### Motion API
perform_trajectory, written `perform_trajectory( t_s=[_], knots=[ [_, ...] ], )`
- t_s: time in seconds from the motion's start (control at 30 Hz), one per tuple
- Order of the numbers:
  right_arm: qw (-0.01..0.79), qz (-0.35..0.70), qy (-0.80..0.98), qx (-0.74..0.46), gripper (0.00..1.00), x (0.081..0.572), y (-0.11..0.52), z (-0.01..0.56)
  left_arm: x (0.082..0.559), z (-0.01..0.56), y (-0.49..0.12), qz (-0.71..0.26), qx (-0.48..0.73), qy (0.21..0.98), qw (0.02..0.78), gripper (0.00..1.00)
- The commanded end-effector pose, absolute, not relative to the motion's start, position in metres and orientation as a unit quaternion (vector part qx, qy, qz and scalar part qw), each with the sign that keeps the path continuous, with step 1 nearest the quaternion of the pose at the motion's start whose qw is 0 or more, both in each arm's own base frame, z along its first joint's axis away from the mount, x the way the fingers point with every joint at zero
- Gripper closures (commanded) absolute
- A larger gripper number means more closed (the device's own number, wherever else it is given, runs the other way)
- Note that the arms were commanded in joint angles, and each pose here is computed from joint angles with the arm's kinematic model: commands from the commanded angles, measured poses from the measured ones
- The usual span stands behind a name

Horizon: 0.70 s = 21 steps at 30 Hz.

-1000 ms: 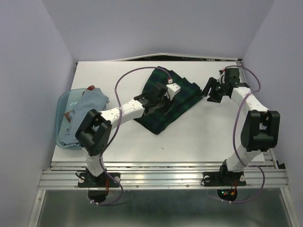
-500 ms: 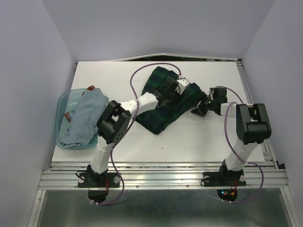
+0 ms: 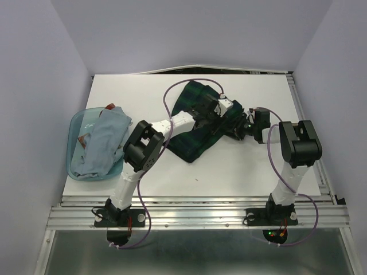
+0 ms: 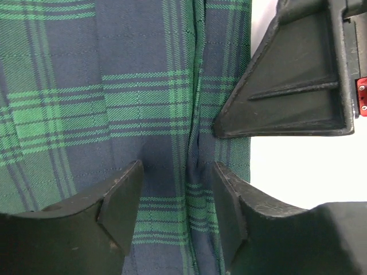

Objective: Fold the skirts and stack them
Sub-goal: Fold the skirt

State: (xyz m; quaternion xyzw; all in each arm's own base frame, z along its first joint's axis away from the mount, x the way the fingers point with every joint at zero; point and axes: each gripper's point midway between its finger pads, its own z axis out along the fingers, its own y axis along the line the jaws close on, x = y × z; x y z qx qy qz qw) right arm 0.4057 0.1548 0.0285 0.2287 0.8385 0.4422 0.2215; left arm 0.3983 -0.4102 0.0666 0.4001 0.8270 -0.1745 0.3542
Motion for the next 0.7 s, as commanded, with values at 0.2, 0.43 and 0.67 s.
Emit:
perform_trajectory(
  t_s=[0.2, 0.43, 0.67],
  knots=[
    [0.19, 0.394, 0.861, 0.26, 0.79, 0.386, 0.147, -0.02, 0.411, 0.079, -0.422, -0.176, 0.419, 0.81, 0.371, 0.67],
    [0.184, 0.397, 0.862, 0.256, 0.99, 0.385, 0.151, -0.023, 0.406, 0.097, -0.424, -0.19, 0.422, 0.805, 0.372, 1.0],
    [0.187, 0.398, 0.86, 0.259, 0.99, 0.384, 0.151, -0.022, 0.39, 0.115, -0.43, -0.23, 0.404, 0.815, 0.347, 1.0]
  ],
)
